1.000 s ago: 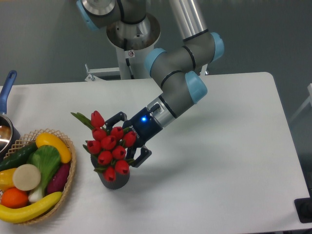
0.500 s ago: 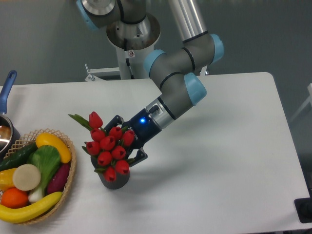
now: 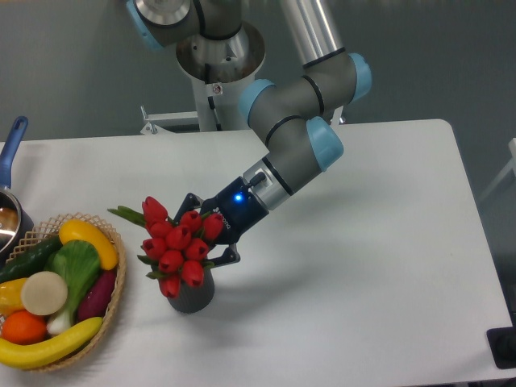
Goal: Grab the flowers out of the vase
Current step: 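Lift the gripped tulips up out of the grey vase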
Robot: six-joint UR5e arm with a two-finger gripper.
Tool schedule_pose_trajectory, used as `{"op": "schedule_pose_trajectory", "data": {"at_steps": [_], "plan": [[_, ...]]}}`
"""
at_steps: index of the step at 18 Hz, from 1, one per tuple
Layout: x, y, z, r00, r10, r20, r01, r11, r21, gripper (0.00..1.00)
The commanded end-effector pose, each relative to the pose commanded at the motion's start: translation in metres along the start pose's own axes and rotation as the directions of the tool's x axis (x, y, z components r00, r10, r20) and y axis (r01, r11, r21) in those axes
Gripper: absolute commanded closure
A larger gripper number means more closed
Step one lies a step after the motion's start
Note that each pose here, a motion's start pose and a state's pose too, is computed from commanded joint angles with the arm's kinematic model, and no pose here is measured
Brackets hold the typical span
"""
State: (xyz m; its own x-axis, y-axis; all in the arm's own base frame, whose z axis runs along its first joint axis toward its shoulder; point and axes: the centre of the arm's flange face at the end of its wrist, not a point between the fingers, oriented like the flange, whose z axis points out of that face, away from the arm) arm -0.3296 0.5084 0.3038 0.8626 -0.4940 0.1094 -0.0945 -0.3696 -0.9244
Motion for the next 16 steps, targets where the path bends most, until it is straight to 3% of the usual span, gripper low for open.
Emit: {"op": "schedule_pose_trajectory", "data": {"at_steps": [10, 16], "plan": [[0.026, -0.055, -0.024, 0.999, -0.037, 0.039, 0.037, 0.999, 0.014, 0.65], [0.034, -0.082, -0.035, 0.998, -0.014, 0.059, 0.013, 1.000, 0.022, 0.65]]}}
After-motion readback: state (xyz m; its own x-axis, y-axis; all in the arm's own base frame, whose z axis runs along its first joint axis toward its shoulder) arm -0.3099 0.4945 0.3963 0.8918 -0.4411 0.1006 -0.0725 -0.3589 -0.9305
